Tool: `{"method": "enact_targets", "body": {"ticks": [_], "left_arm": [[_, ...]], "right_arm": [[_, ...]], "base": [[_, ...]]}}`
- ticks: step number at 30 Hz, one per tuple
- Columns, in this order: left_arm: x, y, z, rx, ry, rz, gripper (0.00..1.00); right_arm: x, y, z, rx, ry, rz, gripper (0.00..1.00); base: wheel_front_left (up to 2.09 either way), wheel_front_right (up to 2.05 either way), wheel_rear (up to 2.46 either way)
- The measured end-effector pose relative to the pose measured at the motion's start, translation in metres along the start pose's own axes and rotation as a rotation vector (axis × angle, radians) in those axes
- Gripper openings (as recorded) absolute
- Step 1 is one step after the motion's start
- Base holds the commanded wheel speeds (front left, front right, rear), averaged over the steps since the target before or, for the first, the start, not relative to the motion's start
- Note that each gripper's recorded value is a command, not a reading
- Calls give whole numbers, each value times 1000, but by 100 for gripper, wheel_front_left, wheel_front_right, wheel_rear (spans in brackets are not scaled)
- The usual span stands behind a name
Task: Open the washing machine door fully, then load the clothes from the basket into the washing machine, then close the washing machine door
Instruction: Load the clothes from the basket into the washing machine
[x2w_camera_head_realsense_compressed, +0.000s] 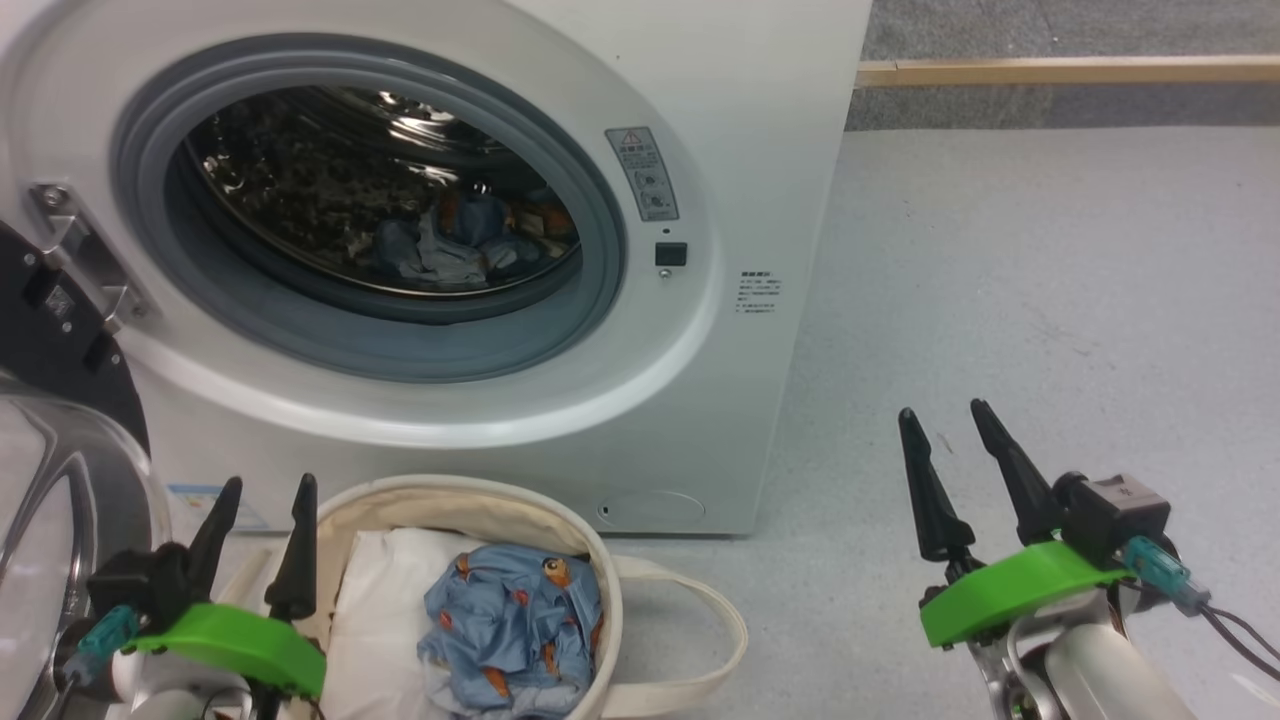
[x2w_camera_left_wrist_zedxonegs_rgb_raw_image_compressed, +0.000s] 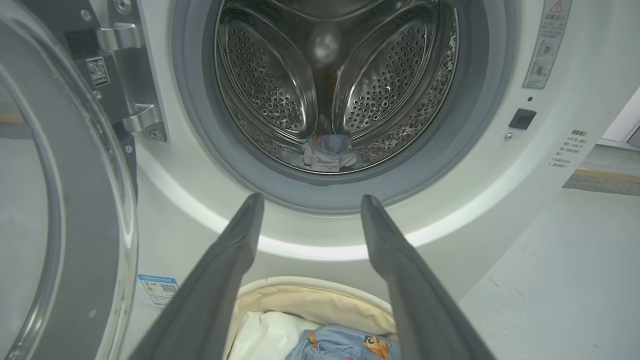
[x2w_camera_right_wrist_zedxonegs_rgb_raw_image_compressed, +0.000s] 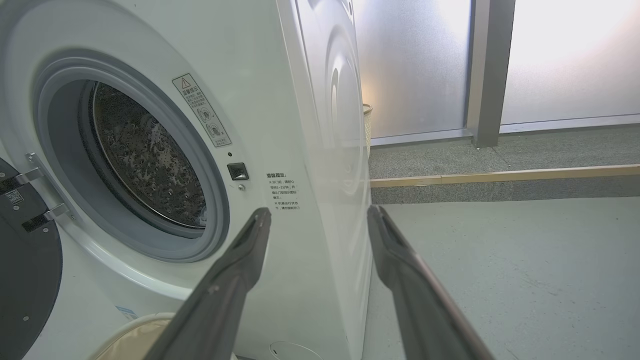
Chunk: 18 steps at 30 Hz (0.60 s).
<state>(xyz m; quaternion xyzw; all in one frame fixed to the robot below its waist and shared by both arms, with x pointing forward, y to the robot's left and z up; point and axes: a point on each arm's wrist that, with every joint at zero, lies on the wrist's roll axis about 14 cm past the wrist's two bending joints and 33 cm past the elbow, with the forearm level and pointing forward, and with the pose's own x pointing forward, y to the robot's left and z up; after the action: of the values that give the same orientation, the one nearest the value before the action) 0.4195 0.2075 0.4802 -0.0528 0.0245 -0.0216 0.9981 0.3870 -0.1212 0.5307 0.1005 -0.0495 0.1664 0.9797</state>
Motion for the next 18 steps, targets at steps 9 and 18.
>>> {"method": "enact_targets", "body": {"ticks": [9,18], "left_arm": [[-12,10,5,-24,-26,38,100],[-16,9,2,-29,-20,42,100]], "right_arm": [[-3,4,2,2,-14,-1,100],[-2,3,1,4,-10,-3,100]], "base": [[0,0,0],[0,0,0]]}}
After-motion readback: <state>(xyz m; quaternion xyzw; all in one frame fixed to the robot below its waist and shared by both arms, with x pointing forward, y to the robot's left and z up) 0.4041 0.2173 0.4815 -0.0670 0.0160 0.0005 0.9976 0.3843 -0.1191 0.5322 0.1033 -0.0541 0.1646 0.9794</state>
